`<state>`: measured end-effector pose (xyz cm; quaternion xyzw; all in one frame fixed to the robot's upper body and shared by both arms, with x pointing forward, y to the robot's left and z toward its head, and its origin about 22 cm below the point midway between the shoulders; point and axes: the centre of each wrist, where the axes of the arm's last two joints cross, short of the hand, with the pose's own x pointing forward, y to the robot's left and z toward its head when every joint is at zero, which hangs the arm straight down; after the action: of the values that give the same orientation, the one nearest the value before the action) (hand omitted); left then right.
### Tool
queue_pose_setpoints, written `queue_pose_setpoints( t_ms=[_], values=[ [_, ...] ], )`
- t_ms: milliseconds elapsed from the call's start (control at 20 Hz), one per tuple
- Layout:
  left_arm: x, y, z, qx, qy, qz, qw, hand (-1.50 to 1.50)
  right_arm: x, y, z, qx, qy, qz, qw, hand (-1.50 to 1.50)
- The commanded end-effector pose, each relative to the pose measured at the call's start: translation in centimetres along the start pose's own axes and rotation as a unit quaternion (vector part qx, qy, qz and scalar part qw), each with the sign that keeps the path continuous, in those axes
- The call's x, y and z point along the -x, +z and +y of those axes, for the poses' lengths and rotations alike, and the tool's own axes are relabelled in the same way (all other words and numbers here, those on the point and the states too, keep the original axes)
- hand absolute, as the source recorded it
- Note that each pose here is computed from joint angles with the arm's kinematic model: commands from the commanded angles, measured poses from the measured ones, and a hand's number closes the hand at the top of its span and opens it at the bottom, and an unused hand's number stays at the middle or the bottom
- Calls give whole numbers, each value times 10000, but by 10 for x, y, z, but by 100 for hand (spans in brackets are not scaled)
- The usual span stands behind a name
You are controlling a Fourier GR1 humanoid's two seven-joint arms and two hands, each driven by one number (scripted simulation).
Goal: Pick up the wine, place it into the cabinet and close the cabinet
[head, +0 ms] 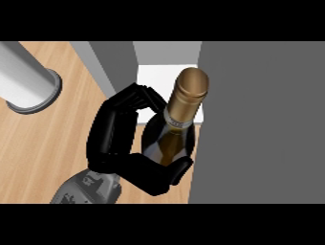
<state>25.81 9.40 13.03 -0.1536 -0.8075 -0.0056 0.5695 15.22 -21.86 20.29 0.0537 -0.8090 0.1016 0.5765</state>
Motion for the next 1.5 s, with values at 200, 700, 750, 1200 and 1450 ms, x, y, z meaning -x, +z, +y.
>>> queue_pose_setpoints(
  t_ms=[200,700,750,1200,1450],
  values=[
    [3,-28,-13,-237,-128,40,9996,150,-19,28,3,-183,-184,-194,9995,-150],
    [21,-37,-29,-429,-436,-86,9981,150,-26,20,3,-277,-154,-212,9993,-150],
    [13,-53,-46,-580,-331,-67,9977,150,-16,17,-2,-158,-238,-254,9993,-150],
    [59,-30,-10,-804,-81,-29,9967,150,-28,29,0,-133,-177,-284,9994,-150],
    [78,-35,0,-675,-373,118,9970,150,-21,16,-3,-175,-97,-248,9995,-150]
  ],
)
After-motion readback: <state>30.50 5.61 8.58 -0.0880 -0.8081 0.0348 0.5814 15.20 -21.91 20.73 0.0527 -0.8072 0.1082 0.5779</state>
